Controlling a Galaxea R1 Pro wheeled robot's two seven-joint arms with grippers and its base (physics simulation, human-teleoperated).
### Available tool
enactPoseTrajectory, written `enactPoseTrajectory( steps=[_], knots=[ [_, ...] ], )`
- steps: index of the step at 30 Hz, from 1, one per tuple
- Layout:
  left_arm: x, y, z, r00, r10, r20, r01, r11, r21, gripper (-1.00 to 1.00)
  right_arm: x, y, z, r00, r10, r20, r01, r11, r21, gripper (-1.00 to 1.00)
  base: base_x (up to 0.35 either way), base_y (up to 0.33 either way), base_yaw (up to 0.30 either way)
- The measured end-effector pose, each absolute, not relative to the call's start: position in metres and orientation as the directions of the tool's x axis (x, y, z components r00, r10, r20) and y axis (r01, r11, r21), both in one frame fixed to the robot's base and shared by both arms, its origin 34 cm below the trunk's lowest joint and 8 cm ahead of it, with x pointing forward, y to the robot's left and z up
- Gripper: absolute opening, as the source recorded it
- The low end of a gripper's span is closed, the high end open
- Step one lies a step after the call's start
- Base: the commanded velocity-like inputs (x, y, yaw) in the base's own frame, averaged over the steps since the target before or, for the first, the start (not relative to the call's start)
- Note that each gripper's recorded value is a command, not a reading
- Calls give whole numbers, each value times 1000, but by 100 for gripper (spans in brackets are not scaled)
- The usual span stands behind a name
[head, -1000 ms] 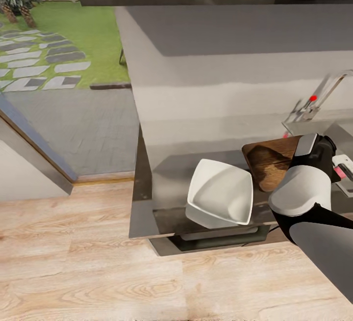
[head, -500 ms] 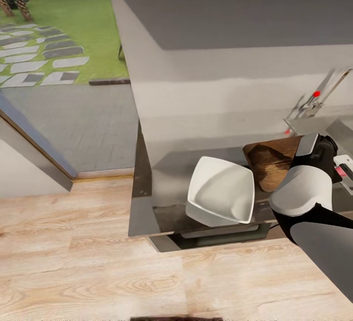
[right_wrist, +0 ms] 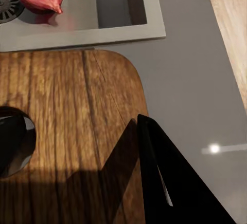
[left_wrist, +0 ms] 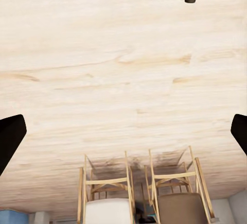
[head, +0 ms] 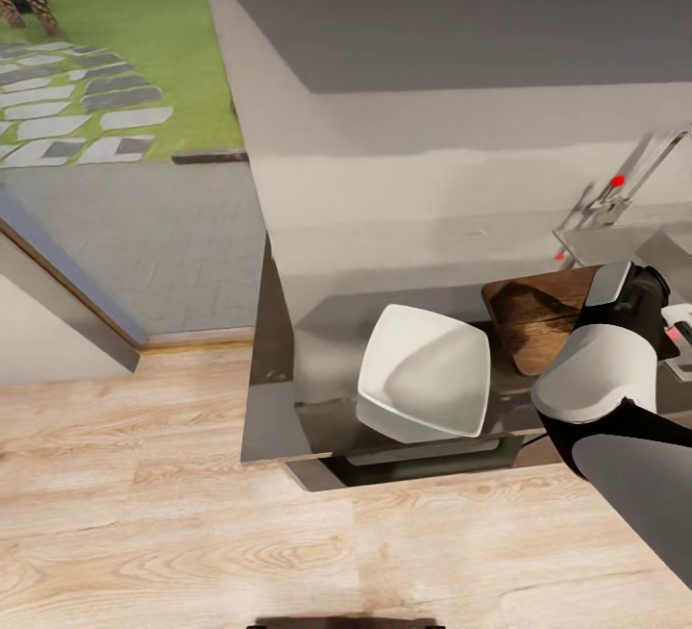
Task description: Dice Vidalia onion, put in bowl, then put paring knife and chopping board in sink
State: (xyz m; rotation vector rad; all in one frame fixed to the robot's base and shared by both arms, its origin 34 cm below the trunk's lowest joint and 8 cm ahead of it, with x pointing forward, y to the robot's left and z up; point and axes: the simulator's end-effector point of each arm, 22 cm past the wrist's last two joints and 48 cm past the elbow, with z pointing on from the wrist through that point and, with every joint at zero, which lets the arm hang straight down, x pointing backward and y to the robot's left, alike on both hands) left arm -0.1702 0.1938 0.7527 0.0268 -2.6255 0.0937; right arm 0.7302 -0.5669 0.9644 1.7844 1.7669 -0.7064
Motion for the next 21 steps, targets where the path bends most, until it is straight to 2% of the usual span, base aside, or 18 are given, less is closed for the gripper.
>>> enactPoseTrajectory(
  steps=[21],
  knots=[
    [-173,194,756,-865,-1,502,-37,997,-61,100,731,-563,954,-8,730,-683,1000,2,-9,-100,0,0,0]
  ],
)
